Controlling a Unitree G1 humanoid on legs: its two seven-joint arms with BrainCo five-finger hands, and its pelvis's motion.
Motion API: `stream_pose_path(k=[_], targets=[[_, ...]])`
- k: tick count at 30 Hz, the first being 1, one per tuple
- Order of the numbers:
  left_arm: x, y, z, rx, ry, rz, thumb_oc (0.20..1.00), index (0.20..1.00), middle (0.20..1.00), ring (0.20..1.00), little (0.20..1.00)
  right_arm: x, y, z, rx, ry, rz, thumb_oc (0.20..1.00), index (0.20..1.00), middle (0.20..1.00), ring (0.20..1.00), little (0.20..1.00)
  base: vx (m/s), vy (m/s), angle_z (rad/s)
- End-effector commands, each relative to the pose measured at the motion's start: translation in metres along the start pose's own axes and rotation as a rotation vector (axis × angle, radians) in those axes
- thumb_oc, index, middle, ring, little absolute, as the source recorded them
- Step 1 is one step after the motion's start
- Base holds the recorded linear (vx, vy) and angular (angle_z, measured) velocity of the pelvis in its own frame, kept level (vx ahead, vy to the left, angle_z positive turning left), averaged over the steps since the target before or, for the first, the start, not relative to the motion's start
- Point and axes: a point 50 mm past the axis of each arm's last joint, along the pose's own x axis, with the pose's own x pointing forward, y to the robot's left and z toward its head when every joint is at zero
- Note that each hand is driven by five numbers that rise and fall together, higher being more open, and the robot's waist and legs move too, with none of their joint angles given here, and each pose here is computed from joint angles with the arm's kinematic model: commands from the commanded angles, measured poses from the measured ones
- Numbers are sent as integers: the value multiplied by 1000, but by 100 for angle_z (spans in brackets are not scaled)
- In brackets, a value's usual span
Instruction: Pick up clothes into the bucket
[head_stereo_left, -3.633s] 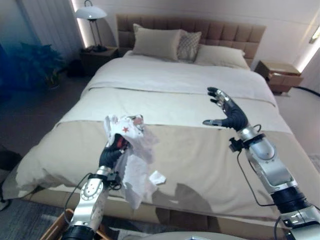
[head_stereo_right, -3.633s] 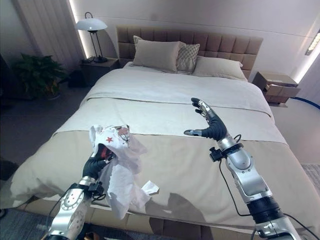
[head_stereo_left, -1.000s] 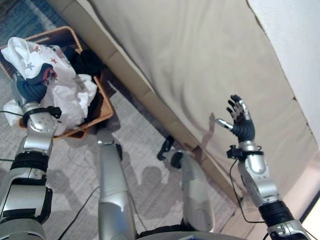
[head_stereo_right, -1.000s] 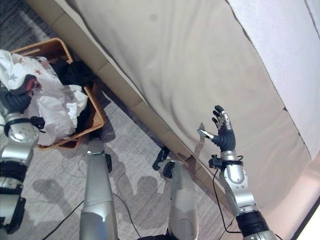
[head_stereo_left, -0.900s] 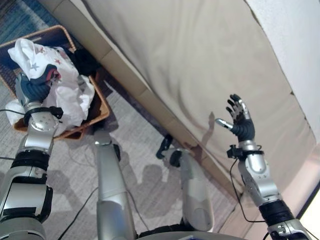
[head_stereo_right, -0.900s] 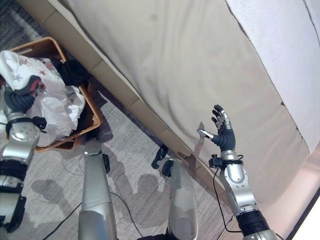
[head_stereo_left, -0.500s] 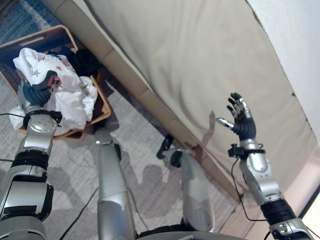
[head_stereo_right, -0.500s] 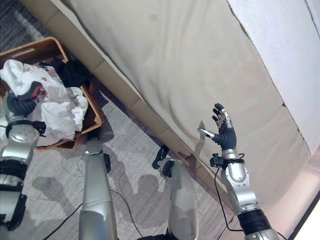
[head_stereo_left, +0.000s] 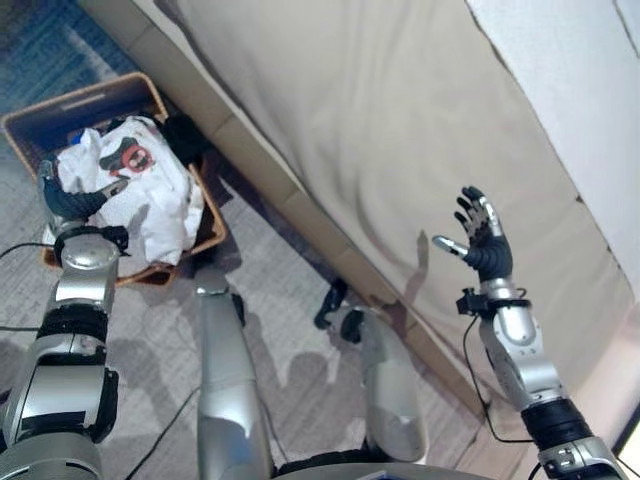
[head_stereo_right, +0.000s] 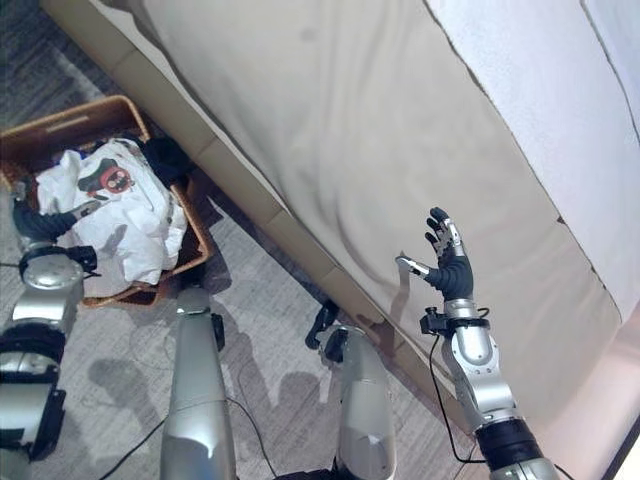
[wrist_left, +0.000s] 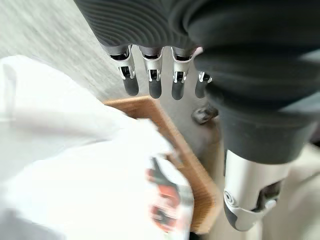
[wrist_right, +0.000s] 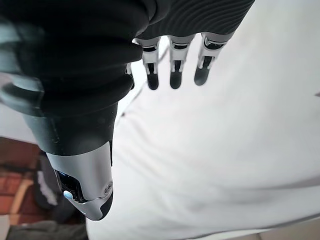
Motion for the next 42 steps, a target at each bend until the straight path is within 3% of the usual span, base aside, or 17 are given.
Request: stream_pose_path(k=[1,12,19,32,42], targets=[[5,8,28,-121,-130,59,1000,1000,1000,1000,1000,5,-15,16,44,-88,-108,1000,1000,1000,1000,1000,-4,8,-4],[-42,-9,27,-379,-196,-23,1000,1000,1000,1000,1000,0,-29,7,8,-42,-188,1000,1000,1000,1000,1000,14,4,-1],[-91,-38,31,-583,-234,-313,1000,1000,1000,1000,1000,-10,-30,-7,-15,40,-141,1000,1000,1000,1000,1000,71,29,-12],[-152,-61,-4,-656,-34,-647,1000,1000,1000,1000,1000,-33,-8,-36,-69,219,36,1000,1000,1000,1000,1000,108,-9,-33],[-200,-68,-42,-564,165,-805,1000,1000,1000,1000,1000,-74,-6,-71,29,396,-88,1000,1000,1000,1000,1000,57,-25,-36]])
